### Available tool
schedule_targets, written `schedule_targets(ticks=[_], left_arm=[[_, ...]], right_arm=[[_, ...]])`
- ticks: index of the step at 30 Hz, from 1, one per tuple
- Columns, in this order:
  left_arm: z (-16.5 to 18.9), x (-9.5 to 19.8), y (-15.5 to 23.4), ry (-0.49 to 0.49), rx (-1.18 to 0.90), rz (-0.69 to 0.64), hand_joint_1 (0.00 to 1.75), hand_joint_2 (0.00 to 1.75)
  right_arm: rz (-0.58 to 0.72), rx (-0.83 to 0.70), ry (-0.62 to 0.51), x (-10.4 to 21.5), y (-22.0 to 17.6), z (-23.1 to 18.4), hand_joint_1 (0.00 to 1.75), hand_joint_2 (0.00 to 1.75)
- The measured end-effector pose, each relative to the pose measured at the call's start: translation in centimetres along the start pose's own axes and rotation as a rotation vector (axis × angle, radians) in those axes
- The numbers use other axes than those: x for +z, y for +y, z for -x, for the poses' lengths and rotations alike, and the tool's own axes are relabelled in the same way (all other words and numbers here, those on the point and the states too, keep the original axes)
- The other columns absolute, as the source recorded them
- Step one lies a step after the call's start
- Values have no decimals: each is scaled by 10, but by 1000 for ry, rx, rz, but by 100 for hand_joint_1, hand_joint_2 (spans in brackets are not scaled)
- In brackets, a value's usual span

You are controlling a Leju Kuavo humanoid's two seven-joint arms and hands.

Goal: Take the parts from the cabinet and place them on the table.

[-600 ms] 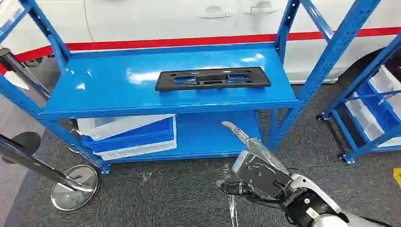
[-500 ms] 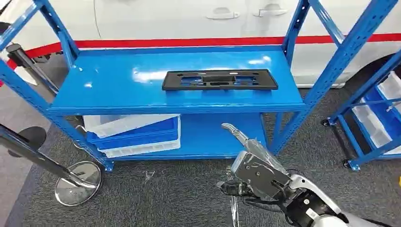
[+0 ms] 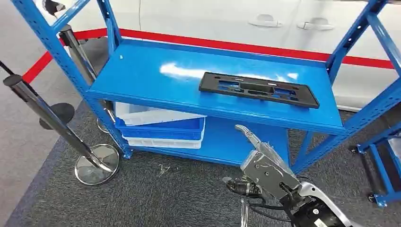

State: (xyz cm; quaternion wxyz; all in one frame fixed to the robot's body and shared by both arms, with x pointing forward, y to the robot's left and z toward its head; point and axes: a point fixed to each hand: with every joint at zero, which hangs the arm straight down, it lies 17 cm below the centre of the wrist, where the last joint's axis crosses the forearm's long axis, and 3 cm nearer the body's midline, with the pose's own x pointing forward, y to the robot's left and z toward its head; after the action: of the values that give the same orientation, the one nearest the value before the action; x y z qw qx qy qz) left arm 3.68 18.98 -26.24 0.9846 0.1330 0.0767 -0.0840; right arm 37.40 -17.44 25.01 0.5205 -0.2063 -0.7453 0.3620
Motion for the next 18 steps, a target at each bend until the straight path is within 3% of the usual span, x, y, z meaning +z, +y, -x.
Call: schedule_targets(ticks=[1, 3, 4, 18], left_arm=[[0, 0, 0, 2, -1, 1, 0, 0], [-1, 0, 2, 1, 0, -1, 0, 0], [0, 0, 2, 3, -1, -2, 0, 0], [1, -2, 4, 5, -2, -3, 0, 0]], right_arm=[[0, -1, 2, 0, 0, 0, 0, 175], [0, -3, 7, 1, -3, 2, 0, 175], [1, -3, 11, 2, -4, 3, 0, 0], [45, 11, 9, 1, -20, 4, 0, 0]])
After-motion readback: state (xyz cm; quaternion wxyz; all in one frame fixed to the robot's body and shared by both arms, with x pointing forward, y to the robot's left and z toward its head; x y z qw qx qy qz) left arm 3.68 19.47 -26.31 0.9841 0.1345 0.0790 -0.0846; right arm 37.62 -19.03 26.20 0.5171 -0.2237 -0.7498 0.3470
